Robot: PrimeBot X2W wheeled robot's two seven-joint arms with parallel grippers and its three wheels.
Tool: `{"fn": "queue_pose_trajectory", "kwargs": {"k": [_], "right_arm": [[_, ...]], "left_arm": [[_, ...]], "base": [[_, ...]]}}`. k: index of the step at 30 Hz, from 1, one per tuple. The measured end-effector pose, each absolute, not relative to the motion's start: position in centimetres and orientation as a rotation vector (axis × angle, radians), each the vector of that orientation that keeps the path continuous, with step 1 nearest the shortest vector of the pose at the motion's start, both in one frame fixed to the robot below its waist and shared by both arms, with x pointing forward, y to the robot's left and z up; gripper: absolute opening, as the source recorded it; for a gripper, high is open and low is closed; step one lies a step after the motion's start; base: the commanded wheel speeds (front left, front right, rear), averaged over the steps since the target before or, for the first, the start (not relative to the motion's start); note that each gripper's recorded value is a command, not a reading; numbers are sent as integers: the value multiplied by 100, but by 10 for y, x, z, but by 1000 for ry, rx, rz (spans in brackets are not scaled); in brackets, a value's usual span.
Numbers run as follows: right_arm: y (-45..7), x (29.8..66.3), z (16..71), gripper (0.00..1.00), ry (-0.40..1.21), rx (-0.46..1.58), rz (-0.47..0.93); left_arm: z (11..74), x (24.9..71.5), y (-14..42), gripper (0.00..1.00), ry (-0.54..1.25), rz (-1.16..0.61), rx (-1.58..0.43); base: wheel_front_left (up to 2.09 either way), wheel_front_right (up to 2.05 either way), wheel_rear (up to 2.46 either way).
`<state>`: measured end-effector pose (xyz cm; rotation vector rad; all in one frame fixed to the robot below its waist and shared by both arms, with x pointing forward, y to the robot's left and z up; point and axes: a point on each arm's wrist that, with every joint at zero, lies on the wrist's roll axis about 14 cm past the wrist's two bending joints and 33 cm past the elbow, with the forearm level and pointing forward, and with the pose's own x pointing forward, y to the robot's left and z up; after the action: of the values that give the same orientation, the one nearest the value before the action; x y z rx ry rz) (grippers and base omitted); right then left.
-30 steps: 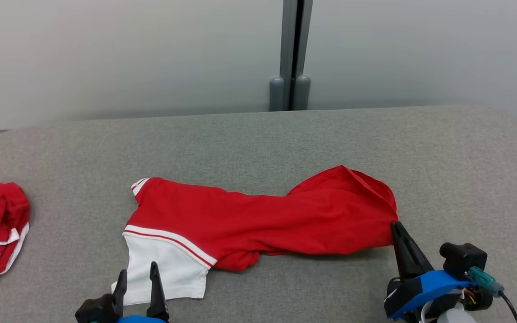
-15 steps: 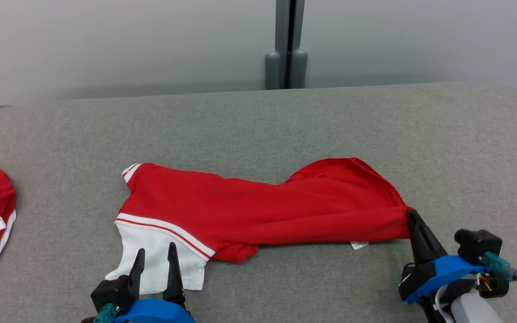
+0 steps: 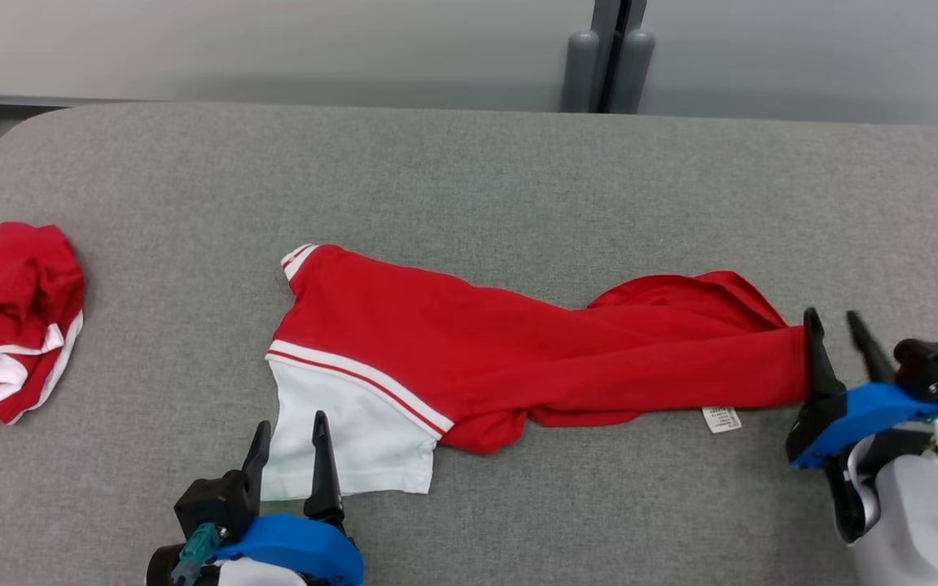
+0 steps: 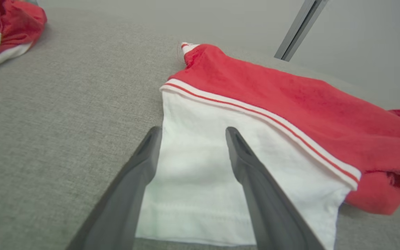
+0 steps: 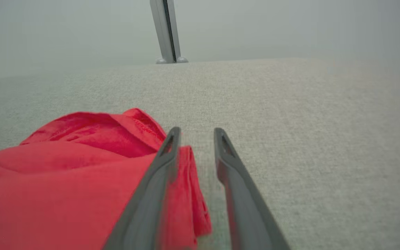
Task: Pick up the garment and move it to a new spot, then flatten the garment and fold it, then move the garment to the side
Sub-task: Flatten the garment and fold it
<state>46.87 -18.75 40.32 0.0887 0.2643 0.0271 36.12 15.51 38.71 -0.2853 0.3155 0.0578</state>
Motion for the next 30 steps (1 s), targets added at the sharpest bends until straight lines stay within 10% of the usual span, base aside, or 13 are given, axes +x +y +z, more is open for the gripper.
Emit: {"fn": "queue_pose_trajectory", "kwargs": {"k": [30], "right_arm": [[-184,361,459,100,79,49,49]], "left_arm": [[416,329,160,100,218,21,-176]], "base": [[0,0,0]]}}
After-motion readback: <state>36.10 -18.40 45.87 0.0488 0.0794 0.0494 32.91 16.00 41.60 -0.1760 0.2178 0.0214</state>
